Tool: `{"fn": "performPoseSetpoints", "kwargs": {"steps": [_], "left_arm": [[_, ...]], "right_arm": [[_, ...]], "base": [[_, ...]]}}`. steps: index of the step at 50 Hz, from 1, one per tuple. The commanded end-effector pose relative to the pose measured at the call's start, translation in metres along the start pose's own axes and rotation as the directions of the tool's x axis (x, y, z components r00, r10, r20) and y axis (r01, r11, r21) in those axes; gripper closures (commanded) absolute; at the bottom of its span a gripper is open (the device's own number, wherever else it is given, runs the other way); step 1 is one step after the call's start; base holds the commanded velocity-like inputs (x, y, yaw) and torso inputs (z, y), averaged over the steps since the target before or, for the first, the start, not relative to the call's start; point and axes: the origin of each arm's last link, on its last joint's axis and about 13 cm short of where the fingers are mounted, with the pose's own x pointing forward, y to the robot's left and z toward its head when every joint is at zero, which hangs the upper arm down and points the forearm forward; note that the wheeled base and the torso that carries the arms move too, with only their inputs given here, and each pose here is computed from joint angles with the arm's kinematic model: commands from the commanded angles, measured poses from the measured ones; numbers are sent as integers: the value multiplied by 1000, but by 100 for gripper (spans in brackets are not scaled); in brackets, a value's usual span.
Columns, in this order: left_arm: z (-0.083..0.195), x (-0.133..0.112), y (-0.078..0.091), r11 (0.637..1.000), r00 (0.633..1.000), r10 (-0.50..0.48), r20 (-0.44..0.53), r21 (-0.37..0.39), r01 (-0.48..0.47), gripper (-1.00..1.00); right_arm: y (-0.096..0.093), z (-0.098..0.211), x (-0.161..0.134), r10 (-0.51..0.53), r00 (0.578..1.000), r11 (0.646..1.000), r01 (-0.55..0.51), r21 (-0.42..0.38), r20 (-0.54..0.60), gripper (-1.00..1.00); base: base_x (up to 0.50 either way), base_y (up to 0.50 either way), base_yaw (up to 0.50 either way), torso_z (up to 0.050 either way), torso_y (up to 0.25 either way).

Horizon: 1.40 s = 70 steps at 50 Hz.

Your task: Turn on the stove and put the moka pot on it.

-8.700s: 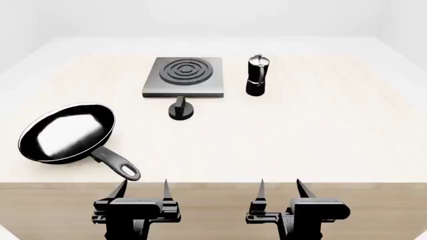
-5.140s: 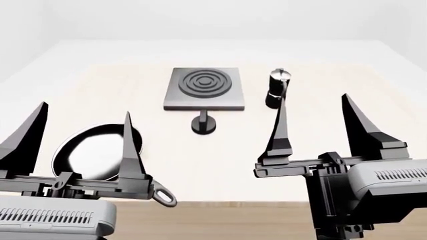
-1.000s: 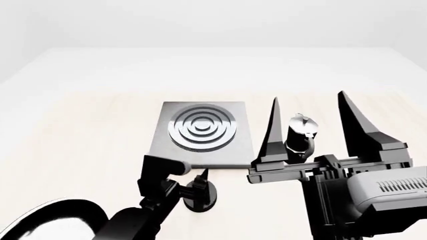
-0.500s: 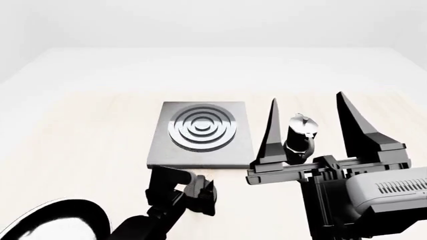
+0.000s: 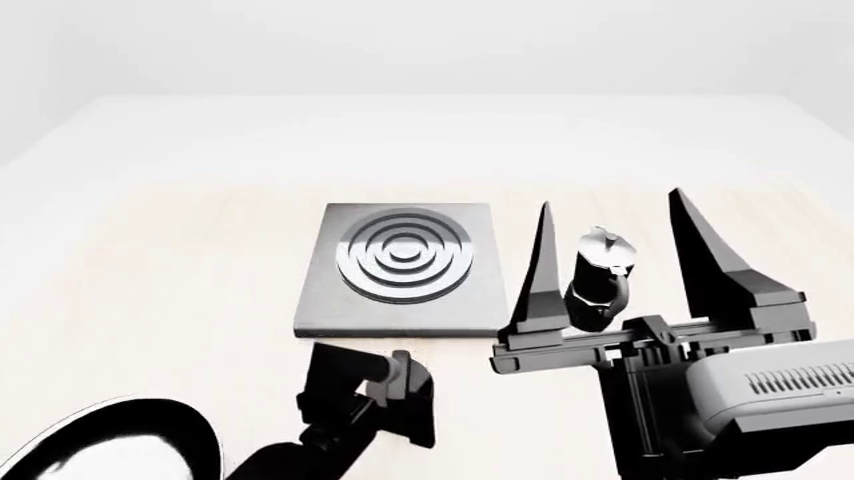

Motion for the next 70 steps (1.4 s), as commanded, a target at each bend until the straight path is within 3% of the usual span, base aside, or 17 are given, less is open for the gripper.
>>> {"fn": "performPoseSetpoints", "kwargs": {"steps": [1, 30, 70], "left_arm": [[-2, -2, -4, 1000, 1000, 5, -27, 3, -5, -100], [-5, 1, -4, 998, 995, 49, -82, 34, -47, -100], [-3, 1, -24, 999, 995, -49, -89, 15, 50, -100]], "right_arm": [[0, -1, -1, 2, 1000, 1000, -2, 0, 2, -100], [1, -3, -2, 7, 1000, 1000, -7, 3, -2, -100], [1, -2, -2, 7, 1000, 1000, -7, 8, -1, -100]], "base": [[0, 0, 0, 0, 0], [0, 0, 0, 0, 0], [0, 0, 0, 0, 0]]}}
